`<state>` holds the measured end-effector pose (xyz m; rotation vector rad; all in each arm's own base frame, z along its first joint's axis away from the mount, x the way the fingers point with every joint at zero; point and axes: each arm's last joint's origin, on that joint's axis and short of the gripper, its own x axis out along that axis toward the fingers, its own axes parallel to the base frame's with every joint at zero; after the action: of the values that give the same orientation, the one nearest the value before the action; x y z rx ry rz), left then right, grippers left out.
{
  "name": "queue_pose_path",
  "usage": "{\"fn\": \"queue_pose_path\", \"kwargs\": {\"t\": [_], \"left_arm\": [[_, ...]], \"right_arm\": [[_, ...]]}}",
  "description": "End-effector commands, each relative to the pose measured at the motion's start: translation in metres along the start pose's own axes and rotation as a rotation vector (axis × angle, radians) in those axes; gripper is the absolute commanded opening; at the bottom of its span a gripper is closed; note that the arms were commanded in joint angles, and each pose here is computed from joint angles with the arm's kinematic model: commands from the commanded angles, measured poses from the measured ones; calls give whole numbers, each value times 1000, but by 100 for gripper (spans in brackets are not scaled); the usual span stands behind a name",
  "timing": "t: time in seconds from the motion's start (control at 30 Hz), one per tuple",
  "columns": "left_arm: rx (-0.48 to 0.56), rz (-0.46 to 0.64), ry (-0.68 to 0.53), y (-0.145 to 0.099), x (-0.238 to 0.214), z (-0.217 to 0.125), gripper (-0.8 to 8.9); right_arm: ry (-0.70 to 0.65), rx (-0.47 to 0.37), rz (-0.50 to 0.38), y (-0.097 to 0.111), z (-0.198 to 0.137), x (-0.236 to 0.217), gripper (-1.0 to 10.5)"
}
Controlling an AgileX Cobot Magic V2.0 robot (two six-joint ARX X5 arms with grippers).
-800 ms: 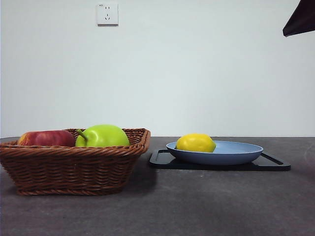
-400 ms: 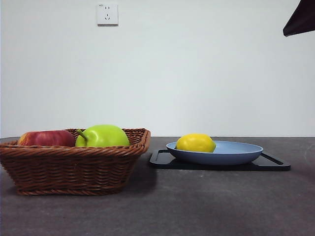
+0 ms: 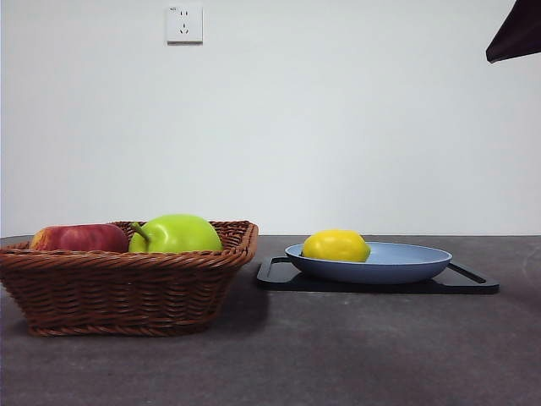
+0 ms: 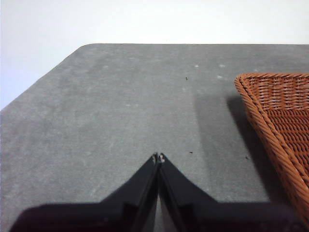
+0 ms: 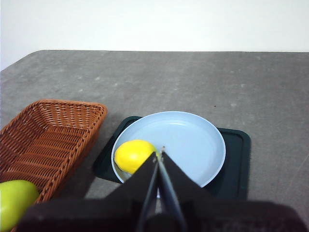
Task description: Take the lemon from the basket,put the lemon in the plate,hand out the plate
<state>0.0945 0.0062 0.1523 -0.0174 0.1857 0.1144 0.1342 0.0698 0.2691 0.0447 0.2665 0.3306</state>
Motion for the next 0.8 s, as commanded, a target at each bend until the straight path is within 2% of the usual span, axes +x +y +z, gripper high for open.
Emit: {"fn": "queue_pose_path", "kwargs": {"t": [0.03,0.6,0.63,0.7,0.8], "left_arm": [[-11,6,-4,0,1,-1,9],[-11,6,-4,0,1,-1,9],[-11,6,-4,0,1,-1,9],[-11,6,-4,0,1,-1,9],[-11,6,-4,0,1,-2,9]], "right_arm": [[-14,10,4,1,2,0,4],[-13,7,3,1,2,0,4],[-14,-6,3,1,2,0,4],[-13,-122,-7,1,2,-2,4],[-32,-190,-38,-3,1,-9,4]]}}
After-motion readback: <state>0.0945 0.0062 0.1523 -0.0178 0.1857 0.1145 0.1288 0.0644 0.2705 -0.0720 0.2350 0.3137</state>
